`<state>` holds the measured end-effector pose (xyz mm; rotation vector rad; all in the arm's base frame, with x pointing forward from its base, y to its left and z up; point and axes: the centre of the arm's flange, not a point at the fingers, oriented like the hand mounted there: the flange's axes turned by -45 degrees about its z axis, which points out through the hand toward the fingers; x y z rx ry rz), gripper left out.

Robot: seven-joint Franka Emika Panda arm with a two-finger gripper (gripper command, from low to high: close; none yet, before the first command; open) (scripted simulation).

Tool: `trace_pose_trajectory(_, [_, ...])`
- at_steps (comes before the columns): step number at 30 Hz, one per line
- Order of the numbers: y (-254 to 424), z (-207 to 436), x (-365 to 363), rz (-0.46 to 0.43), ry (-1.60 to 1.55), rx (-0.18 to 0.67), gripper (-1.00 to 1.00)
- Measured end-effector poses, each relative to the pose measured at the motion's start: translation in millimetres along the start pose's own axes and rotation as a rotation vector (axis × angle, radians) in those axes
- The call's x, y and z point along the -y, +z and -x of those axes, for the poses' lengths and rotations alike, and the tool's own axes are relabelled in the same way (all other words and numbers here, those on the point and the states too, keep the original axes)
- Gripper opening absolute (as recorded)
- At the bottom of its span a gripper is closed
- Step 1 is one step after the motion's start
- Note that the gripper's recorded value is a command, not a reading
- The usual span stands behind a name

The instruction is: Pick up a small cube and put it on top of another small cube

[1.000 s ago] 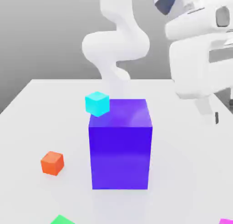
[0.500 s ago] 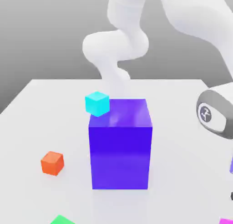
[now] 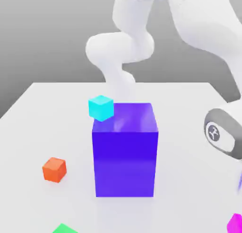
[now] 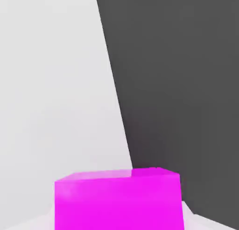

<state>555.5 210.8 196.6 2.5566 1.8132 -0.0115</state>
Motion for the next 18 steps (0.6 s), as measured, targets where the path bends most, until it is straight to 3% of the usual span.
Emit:
trace_pose_trajectory(10, [-32.4, 236.1, -84.2, -0.005, 0.573, 0.002, -1.0])
trace_pose_trajectory(14, [6.4, 316.2, -94.4, -0.007, 0.765, -0.009, -1.0])
trace_pose_trajectory(15, [16.1, 321.4, -94.3, -0.007, 0.778, -0.009, 1.0])
trace_pose_trajectory(18, [16.1, 321.4, -94.3, -0.007, 0.778, -0.009, 1.0])
